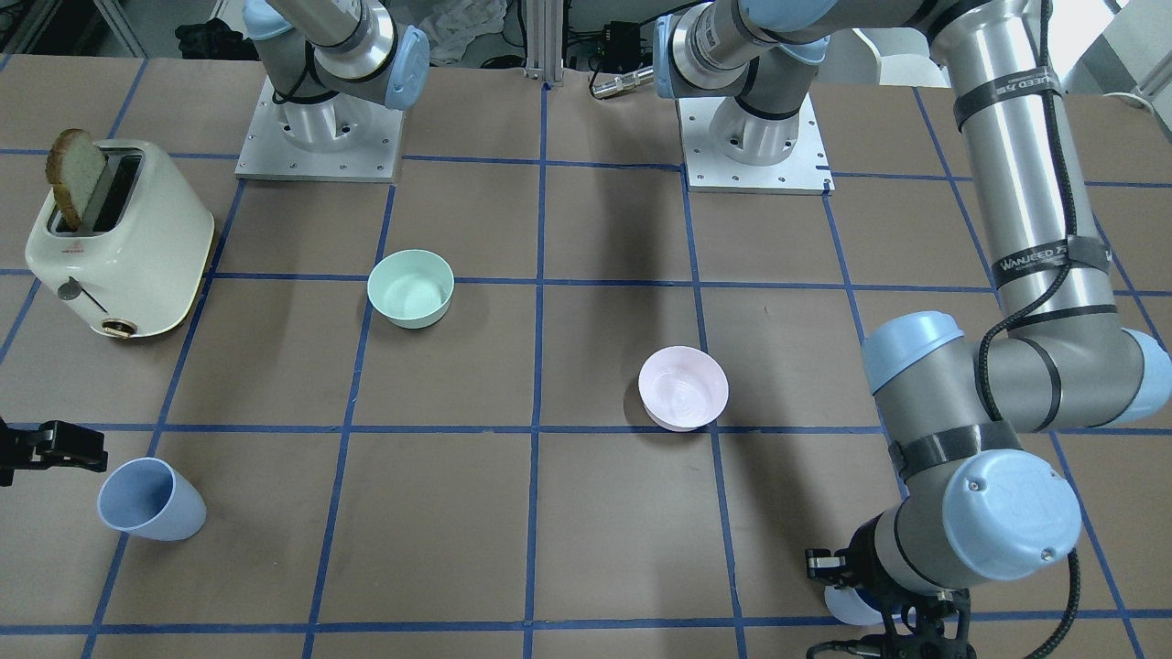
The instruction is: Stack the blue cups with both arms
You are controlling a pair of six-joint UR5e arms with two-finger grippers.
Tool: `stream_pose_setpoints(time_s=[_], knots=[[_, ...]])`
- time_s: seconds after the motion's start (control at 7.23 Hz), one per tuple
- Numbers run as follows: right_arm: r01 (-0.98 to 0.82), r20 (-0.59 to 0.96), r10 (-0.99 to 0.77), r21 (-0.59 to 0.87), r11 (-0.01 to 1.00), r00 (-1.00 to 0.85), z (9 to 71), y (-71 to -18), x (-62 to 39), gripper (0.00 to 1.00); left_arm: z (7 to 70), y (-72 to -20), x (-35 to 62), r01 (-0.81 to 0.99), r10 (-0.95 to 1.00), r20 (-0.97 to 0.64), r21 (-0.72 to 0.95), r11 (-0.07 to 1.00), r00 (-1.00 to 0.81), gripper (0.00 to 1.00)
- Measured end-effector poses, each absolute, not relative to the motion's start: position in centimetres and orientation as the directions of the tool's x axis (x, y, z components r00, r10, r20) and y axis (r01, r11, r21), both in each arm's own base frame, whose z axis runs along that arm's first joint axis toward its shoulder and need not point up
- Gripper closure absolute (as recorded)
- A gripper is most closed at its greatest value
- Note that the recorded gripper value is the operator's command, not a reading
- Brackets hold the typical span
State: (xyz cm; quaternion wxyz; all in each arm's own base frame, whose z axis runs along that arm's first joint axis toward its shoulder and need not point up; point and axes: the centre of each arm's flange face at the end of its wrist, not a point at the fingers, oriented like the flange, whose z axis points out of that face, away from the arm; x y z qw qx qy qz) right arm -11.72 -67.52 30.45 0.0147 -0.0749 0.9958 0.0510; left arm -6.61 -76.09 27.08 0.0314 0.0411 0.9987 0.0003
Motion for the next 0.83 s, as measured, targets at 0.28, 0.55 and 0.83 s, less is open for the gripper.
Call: stream_pose_setpoints(time_s=[0.28, 0.55, 0.83], knots=[[-0.148, -0.044, -0.144, 0.106, 0.983, -0.989, 29.6, -67.7, -11.8, 0.0, 30.4, -74.2, -14.4, 0.071, 0.069, -0.06, -0.028, 0.997, -0.996, 1.0], [-0.146, -0.051, -0.142, 0.109, 0.983, -0.989, 28.8, -68.0, -11.8, 0.0, 32.4, -70.6, -24.6, 0.011, 0.011, -0.01, -0.028, 1.0, -1.0, 1.0], [-0.144, -0.06, -0.139, 0.103, 0.984, -0.989, 28.0, -68.3, -11.9, 0.0, 31.5, -67.0, -33.4, -0.081, -0.081, 0.007, -0.01, 0.997, -0.997, 1.0]])
